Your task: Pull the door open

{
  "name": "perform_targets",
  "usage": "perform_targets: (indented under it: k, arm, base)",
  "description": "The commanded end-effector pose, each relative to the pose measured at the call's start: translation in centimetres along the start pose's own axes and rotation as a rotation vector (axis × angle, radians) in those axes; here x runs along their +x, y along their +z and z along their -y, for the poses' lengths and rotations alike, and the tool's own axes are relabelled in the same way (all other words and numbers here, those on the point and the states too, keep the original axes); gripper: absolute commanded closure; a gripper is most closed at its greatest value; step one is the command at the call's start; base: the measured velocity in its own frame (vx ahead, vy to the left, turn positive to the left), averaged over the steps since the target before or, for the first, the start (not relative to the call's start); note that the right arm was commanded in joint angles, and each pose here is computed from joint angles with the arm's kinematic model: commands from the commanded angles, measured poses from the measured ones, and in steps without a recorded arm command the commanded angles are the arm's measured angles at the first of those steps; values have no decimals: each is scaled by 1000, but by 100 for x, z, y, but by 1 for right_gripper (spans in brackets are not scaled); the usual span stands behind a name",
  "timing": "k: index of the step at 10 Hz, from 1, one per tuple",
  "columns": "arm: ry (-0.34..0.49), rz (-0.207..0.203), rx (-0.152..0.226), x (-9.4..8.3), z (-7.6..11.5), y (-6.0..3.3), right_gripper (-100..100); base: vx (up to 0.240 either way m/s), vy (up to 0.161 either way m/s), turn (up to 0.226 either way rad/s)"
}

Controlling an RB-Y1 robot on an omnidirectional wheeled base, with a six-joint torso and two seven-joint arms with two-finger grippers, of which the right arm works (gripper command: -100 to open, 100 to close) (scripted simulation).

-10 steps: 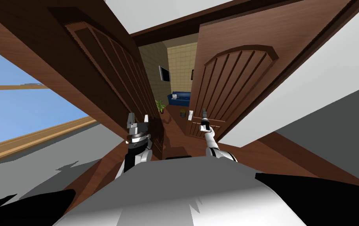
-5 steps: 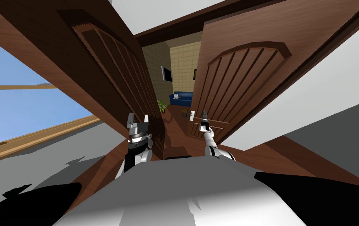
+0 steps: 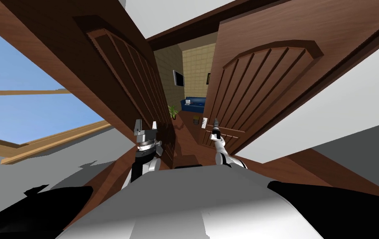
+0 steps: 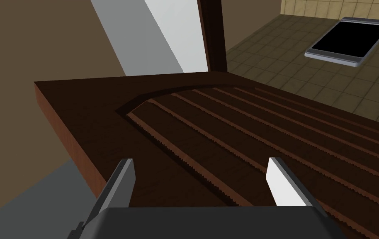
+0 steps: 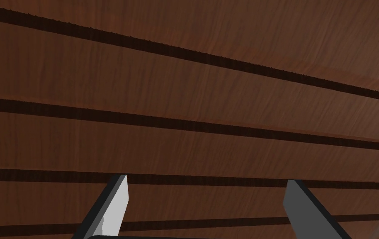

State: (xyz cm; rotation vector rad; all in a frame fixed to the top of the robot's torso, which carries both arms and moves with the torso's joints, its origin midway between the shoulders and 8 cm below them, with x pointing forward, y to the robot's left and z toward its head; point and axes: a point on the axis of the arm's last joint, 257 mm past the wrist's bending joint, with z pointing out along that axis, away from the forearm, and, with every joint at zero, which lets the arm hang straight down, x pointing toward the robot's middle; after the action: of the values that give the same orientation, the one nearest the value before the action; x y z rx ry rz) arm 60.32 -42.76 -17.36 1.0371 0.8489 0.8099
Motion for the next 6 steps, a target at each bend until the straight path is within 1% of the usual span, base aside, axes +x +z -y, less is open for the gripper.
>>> perform_targets:
  k: [1,2,4,6]
  arm:
    - [21,12,36,33,127,-40,-100]
    - [28,15,47,40,169,-56,-100]
    - [61,31,100,87,378,-147,-100]
    - [91,42,144,151,547,-239,-100]
  base:
    - [13,-7,108]
    - [9,-5,65]
    - [10,-7,107]
    - [11,-5,94]
